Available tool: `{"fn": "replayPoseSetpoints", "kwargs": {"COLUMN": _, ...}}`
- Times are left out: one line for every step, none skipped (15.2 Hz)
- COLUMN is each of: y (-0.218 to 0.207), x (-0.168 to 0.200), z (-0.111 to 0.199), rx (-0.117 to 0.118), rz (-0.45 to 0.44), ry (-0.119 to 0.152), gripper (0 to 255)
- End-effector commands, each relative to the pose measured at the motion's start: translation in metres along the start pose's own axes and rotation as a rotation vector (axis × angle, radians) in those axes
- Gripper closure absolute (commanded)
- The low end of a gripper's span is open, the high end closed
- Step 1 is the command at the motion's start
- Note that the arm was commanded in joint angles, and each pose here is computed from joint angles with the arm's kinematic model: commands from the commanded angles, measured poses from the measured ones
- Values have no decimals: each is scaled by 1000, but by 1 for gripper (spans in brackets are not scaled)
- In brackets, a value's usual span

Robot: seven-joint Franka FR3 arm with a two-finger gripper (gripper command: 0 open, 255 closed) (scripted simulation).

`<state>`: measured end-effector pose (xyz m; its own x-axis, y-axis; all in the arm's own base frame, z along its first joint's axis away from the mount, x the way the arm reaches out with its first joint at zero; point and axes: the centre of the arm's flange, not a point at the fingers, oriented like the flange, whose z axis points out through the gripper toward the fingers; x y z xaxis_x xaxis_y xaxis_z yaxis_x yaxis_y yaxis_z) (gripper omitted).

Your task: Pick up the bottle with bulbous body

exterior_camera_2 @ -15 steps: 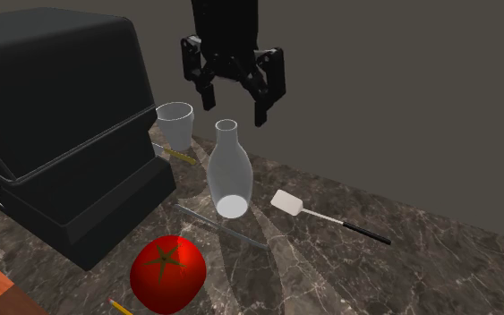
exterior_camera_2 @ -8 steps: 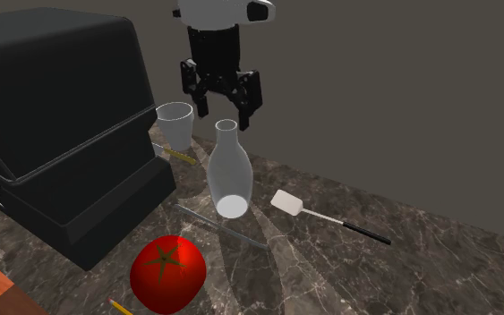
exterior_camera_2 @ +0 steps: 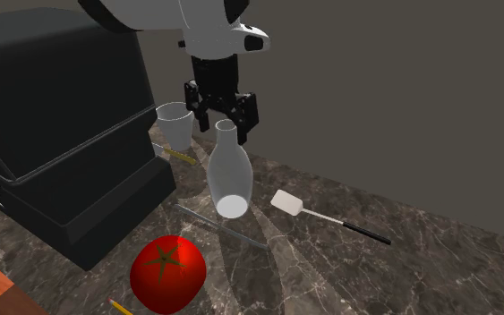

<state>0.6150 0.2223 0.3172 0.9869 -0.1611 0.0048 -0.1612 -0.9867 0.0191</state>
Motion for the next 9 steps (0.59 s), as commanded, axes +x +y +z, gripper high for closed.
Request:
{"fn": "replayPoseSetpoints", "kwargs": {"y": -1, "x": 0, "z": 8, "rx": 0, "rz": 0, "ry": 0, "gripper": 0}}
{"fn": "replayPoseSetpoints", "kwargs": {"y": -1, "x": 0, "z": 8, "rx": 0, "rz": 0, "ry": 0, "gripper": 0}}
{"fn": "replayPoseSetpoints", "kwargs": {"y": -1, "x": 0, "z": 7, "rx": 0, "rz": 0, "ry": 0, "gripper": 255}}
{"fn": "replayPoseSetpoints", "kwargs": {"y": -1, "x": 0, "z": 7, "rx": 0, "rz": 0, "ry": 0, "gripper": 255}}
{"fn": "replayPoseSetpoints", "kwargs": {"y": -1, "x": 0, "z": 7, "rx": 0, "rz": 0, "ry": 0, "gripper": 255}}
{"fn": "replayPoseSetpoints", "kwargs": {"y": -1, "x": 0, "z": 7, "rx": 0, "rz": 0, "ry": 0, "gripper": 255}}
{"fn": "replayPoseSetpoints", "kwargs": {"y": -1, "x": 0, "z": 7, "rx": 0, "rz": 0, "ry": 0, "gripper": 255}}
{"fn": "replayPoseSetpoints", "kwargs": {"y": -1, "x": 0, "z": 7, "rx": 0, "rz": 0, "ry": 0, "gripper": 255}}
{"fn": "replayPoseSetpoints", "kwargs": {"y": -1, "x": 0, "z": 7, "rx": 0, "rz": 0, "ry": 0, "gripper": 255}}
